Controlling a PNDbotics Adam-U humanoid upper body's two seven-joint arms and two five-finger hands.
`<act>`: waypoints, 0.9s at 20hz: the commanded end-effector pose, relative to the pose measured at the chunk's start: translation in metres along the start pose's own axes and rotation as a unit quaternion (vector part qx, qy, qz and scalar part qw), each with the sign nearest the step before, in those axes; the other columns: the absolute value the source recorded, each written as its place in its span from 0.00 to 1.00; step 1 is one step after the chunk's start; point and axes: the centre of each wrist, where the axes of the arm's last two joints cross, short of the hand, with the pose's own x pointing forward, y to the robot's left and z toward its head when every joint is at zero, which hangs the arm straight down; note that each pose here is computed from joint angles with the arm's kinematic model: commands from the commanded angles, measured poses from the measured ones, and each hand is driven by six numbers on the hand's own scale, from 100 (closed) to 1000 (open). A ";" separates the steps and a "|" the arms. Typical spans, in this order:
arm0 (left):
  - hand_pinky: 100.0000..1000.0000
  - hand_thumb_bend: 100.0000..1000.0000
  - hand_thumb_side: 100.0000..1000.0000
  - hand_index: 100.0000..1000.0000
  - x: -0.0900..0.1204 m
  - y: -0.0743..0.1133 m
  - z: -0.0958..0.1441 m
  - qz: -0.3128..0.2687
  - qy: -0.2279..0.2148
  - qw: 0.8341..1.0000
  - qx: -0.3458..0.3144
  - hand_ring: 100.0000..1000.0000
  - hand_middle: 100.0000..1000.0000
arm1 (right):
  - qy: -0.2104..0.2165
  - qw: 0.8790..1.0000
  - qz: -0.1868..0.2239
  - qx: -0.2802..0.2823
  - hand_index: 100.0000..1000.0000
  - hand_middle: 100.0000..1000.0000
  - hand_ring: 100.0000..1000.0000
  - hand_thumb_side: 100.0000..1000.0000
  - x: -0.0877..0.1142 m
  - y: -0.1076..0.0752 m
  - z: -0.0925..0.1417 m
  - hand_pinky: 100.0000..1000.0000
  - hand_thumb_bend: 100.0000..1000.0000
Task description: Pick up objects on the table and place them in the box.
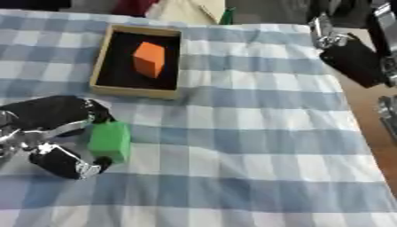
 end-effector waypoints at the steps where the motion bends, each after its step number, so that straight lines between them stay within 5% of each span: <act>1: 0.80 0.06 0.35 0.82 -0.004 0.013 0.014 -0.009 0.007 1.000 0.009 0.73 0.65 | -0.007 1.000 0.010 -0.010 0.75 0.61 0.76 0.75 0.003 -0.009 -0.003 0.84 0.00; 12: 0.75 0.00 0.33 0.78 -0.009 0.055 0.055 0.051 0.002 0.995 0.082 0.66 0.58 | -0.009 1.000 0.011 -0.018 0.75 0.61 0.75 0.74 0.003 -0.010 -0.004 0.84 0.00; 18: 0.74 0.00 0.33 0.78 -0.024 0.078 0.053 0.073 -0.002 0.991 0.116 0.65 0.57 | -0.016 1.000 0.009 -0.015 0.75 0.61 0.75 0.74 0.006 -0.010 -0.007 0.84 0.00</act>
